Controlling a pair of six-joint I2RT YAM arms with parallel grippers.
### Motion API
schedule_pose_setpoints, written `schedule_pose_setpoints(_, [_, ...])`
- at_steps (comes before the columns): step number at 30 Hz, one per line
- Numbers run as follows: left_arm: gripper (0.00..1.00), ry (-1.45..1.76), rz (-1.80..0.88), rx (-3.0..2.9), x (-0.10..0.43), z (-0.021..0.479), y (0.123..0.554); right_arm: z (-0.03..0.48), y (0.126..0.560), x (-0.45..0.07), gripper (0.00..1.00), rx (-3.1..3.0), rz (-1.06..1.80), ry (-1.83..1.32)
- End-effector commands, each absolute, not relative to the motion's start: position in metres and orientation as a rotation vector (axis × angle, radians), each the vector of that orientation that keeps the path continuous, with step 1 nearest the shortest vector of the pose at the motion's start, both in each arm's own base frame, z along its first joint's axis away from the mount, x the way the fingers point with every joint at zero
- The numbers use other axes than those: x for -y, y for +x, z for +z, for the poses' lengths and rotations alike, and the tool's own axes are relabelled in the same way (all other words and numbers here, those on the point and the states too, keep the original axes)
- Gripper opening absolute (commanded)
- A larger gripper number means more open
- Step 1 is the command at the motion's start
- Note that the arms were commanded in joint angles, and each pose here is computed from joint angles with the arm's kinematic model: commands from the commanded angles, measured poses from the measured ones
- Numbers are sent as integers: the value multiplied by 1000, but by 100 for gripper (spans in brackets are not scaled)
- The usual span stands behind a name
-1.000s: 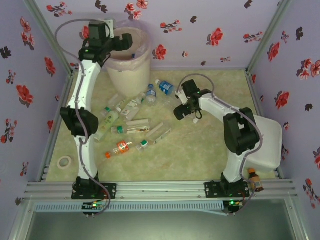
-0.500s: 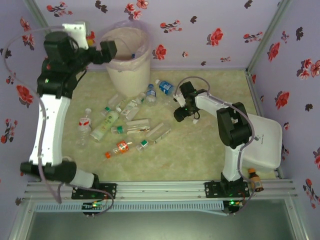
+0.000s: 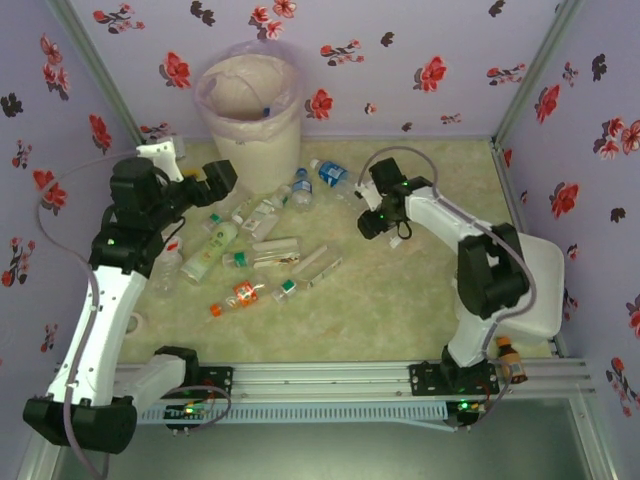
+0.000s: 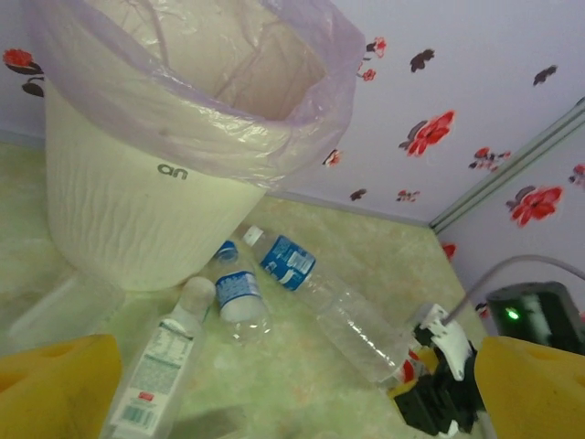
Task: Put the plastic bottles in the bin
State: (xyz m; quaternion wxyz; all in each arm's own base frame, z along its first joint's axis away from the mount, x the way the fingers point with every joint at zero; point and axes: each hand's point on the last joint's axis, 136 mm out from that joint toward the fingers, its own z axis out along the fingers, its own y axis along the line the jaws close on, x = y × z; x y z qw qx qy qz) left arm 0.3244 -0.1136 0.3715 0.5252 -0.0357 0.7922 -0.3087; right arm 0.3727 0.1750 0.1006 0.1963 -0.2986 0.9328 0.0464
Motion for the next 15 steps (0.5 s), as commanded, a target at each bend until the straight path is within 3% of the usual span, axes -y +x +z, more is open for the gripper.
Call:
schedule_pose_setpoints(1, [100, -165, -902, -1722, 127, 394, 336, 129, 352, -167, 54, -2596, 165, -755])
schedule_pose_setpoints(9, [100, -156, -1068, -1799, 200, 362, 370, 190, 313, -221, 48, -2299, 505, -562])
schedule_pose_setpoints(15, [100, -108, -1119, -1860, 251, 338, 373, 213, 293, -265, 45, -2140, 802, -551])
